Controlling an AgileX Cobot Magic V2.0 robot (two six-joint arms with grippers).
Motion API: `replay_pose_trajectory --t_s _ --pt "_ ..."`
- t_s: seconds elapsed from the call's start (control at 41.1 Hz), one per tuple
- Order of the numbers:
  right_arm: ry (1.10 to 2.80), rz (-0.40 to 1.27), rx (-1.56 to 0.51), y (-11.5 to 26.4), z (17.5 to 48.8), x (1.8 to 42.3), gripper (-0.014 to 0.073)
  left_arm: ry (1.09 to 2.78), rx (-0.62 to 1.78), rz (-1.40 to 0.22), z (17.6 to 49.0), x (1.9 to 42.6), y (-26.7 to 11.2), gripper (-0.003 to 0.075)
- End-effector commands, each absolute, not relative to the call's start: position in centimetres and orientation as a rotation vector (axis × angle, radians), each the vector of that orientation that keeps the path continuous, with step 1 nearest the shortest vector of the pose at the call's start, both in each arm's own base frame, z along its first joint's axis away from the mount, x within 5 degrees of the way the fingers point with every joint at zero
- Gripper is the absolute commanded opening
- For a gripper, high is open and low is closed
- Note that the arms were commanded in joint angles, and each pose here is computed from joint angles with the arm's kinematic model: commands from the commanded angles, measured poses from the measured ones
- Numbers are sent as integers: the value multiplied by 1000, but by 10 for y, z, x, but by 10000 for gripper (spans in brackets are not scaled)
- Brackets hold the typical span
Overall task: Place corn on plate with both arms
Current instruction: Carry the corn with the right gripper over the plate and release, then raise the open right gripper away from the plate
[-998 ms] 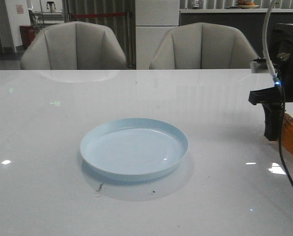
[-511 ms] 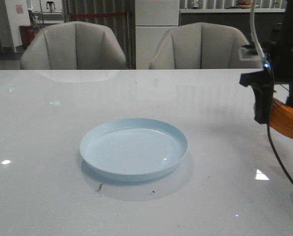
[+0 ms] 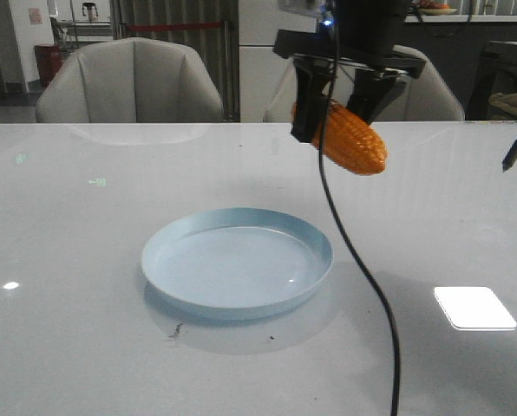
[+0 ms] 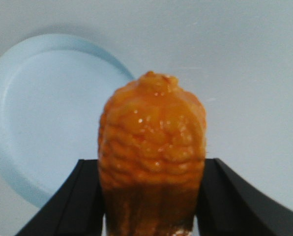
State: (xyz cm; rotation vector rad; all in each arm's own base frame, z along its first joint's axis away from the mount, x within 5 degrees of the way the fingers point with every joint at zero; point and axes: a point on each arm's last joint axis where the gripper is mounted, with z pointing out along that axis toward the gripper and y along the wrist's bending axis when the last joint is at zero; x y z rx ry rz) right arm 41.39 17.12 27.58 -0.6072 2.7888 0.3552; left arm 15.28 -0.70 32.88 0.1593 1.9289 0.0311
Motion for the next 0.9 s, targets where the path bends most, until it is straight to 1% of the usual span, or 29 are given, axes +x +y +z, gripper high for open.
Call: replay_pose_trajectory --t_s 0.0,0.097,0.17,0.316,0.438,0.535,0.633,0.681,0.876 --pt "2718 413 -639 185 306 401 426 1813 146 30 347 155 -8 488" --pt "2736 445 -689 203 299 394 563 1813 146 30 347 155 -8 488" --pt "2744 464 -720 215 293 391 592 1811 145 30 347 155 -8 488" --pt "2771 474 -774 233 276 388 594 1811 145 30 347 155 -8 488" --pt "2796 457 -792 236 266 389 592 1811 145 30 347 155 -8 488" --pt "2805 336 -821 229 265 391 591 1811 145 30 347 155 -8 488" --pt "2782 186 -845 220 268 393 591 1811 145 30 347 155 -8 488" --pt "2767 148 -847 217 272 394 591 1811 145 30 347 155 -8 488" --pt "2701 152 -779 207 293 395 591 1811 145 30 347 155 -8 488"
